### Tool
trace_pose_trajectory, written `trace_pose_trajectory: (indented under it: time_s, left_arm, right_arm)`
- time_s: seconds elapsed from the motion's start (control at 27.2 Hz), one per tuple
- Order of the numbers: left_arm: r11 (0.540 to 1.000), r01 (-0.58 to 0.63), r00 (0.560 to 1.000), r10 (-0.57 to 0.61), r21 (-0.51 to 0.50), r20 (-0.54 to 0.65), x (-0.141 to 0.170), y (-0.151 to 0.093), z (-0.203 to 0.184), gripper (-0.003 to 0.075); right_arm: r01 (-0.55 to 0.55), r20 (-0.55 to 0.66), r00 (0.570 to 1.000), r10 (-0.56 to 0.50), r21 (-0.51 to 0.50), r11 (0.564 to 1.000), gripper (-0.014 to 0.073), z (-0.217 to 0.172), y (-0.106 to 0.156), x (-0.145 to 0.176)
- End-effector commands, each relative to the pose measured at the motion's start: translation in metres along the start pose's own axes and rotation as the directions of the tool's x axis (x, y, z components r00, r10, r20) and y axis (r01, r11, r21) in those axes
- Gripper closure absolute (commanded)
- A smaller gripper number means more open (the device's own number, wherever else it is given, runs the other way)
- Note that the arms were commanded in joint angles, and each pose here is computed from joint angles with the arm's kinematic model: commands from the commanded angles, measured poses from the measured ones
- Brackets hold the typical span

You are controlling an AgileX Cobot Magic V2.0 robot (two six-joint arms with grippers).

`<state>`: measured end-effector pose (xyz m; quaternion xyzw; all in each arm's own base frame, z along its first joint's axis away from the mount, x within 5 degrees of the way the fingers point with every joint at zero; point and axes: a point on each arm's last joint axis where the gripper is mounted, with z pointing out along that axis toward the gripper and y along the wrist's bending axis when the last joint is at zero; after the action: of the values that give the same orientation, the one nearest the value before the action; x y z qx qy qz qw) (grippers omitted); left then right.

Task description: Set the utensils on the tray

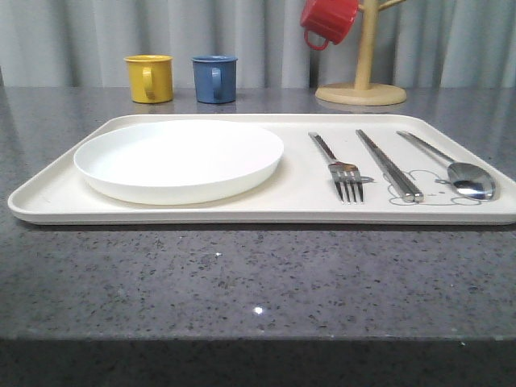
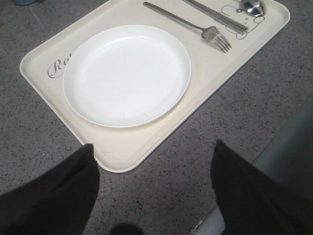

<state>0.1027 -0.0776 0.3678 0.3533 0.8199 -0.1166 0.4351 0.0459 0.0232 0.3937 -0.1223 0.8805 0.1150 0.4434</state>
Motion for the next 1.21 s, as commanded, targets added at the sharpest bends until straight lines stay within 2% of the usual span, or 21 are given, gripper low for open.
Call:
trace_pose_trajectory:
  time_s: [0.0,0.07,0.18,0.29,0.55,0.66,0.81,0.92,0.95,1.17]
  left_arm:
    - [1.0,0.013,0.996,-0.012,-0.012,0.092,-0.011,0.002,-0.006,0.025]
    - [1.0,0.013,0.996,-0.012,-0.012,0.092,-0.011,0.002,-0.006,0.0251]
    - [1.0,0.013,0.996,-0.012,-0.012,0.092,-0.011,0.002,-0.006,0.025]
    - [1.0,0.013,0.995,-0.012,-0.014,0.099,-0.012,0.002,-0.006,0.0251]
    - [1.0,0.013,0.994,-0.012,-0.015,0.105,-0.012,0.002,-0.006,0.0252]
    - [1.0,0.013,0.994,-0.012,-0.015,0.106,-0.012,0.002,-0.006,0.0341]
    - [1.0,0.014,0.994,-0.012,-0.015,0.107,-0.013,0.002,-0.006,0.0578]
    - [1.0,0.015,0.994,-0.013,-0.014,0.108,-0.013,0.002,-0.006,0.0718]
    - [1.0,0.015,0.994,-0.013,-0.014,0.108,-0.013,0.002,-0.006,0.0738]
    - [1.0,0.015,0.994,-0.013,-0.014,0.108,-0.013,0.002,-0.006,0.074]
  right_arm:
    - [0.032,0.187,0.982,-0.035,0.019,0.999,0.0275,-0.023,0.001,0.02]
    - [0.041,0.259,0.965,-0.049,0.037,0.998,0.0275,-0.035,0.001,0.043]
    - [0.046,0.283,0.957,-0.056,0.042,0.998,0.0275,-0.039,0.001,0.06]
    - [0.046,0.246,0.968,-0.054,0.04,0.998,0.0275,-0.037,0.001,0.063]
    - [0.046,0.248,0.967,-0.055,0.04,0.998,0.0286,-0.037,0.001,0.063]
    - [0.046,0.248,0.967,-0.055,0.042,0.998,0.0416,-0.037,0.001,0.063]
    - [0.046,0.249,0.967,-0.055,0.042,0.998,0.0665,-0.037,0.001,0.063]
    - [0.046,0.249,0.967,-0.055,0.042,0.998,0.0663,-0.037,0.001,0.063]
    - [0.046,0.248,0.967,-0.055,0.042,0.998,0.0663,-0.037,0.001,0.063]
    - [0.046,0.245,0.968,-0.055,0.042,0.998,0.0663,-0.037,0.001,0.063]
